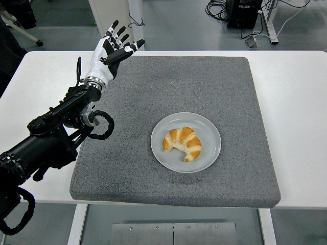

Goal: Place the bread on the plate

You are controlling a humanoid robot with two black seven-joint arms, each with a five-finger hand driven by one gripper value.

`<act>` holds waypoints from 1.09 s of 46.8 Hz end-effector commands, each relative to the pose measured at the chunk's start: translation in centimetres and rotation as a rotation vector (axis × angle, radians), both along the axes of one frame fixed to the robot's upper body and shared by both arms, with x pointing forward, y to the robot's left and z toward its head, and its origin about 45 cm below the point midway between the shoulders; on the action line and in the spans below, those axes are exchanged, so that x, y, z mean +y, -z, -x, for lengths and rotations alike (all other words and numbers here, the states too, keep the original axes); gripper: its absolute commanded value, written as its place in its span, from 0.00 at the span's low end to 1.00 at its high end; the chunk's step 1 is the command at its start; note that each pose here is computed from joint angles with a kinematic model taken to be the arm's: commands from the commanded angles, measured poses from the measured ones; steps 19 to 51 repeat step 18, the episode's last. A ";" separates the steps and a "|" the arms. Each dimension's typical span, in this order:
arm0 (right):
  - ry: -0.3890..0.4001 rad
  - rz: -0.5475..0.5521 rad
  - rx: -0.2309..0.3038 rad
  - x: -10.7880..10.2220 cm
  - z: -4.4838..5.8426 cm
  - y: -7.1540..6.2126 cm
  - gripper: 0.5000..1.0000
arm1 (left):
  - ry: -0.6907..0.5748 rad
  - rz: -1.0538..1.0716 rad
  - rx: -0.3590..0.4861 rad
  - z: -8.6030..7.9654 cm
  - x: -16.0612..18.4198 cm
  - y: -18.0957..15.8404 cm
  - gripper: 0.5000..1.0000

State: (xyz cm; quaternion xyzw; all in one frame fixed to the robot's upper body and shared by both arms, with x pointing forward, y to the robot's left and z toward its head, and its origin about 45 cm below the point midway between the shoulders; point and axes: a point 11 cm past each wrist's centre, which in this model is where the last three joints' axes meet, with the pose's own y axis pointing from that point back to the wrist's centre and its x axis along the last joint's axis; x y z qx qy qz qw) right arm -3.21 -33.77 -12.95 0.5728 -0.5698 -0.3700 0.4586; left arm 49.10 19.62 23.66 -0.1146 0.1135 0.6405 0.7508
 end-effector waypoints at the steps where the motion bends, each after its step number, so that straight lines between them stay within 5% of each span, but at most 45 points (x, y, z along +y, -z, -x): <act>1: -0.001 -0.001 -0.001 0.0 -0.1 0.0 1.00 | 0.000 0.029 0.013 -0.2 0.7 0.5 0.94; 51: -0.003 0.004 0.001 -0.1 0.0 0.0 1.00 | -0.037 0.126 0.048 -0.8 3.0 1.9 0.94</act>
